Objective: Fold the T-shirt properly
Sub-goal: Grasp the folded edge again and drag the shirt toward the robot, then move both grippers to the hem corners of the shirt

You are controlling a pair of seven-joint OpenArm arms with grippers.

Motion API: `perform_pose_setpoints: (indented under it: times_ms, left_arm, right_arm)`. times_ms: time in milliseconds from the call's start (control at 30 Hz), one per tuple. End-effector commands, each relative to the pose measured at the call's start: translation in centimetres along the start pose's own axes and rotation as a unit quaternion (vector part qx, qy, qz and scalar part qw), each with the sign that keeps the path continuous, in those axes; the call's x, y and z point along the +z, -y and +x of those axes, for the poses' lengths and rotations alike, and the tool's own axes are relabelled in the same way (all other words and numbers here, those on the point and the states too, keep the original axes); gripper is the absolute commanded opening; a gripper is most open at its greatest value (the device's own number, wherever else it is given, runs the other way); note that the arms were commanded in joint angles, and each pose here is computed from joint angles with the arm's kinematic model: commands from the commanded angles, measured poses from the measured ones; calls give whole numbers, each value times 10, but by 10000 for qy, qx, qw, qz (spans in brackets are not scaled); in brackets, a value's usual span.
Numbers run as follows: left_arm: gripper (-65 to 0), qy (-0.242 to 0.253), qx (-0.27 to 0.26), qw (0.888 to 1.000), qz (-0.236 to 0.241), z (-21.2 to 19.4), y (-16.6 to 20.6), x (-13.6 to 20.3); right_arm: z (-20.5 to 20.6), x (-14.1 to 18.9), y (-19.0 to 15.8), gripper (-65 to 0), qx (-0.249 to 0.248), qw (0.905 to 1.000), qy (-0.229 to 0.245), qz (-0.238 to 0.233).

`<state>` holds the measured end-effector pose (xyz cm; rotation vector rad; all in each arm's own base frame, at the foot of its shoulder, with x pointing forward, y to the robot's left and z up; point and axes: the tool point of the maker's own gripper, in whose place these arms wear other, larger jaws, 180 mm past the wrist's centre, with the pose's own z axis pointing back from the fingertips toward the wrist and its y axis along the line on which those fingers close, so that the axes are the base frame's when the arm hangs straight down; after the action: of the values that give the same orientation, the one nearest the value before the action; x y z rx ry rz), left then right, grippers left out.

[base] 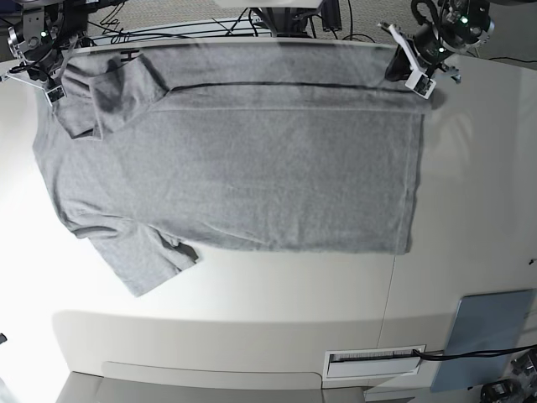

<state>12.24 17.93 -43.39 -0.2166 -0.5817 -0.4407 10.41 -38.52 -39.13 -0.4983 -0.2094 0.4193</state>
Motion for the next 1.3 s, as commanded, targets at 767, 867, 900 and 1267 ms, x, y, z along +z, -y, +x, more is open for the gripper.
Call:
perform_pose_setpoints:
  times_ms: [767, 867, 900, 1267]
  left_arm:
    - [-328, 590, -907, 9923, 606, 88, -34, 16]
    - [-328, 909, -892, 9892, 728, 116, -47, 14]
    - [-328, 1036, -804, 9889, 705, 125, -50, 12]
    - [-328, 1819, 309, 9769, 1081, 211, -151, -19]
  right_arm:
    - [147, 33, 59, -413, -353, 9753, 2148, -364]
    - [171, 44, 63, -413, -589, 9630, 2618, -238]
    - [177, 46, 64, -413, -700, 9591, 2736, -179]
    - [218, 37, 71, -414, -1133, 9534, 2780, 293]
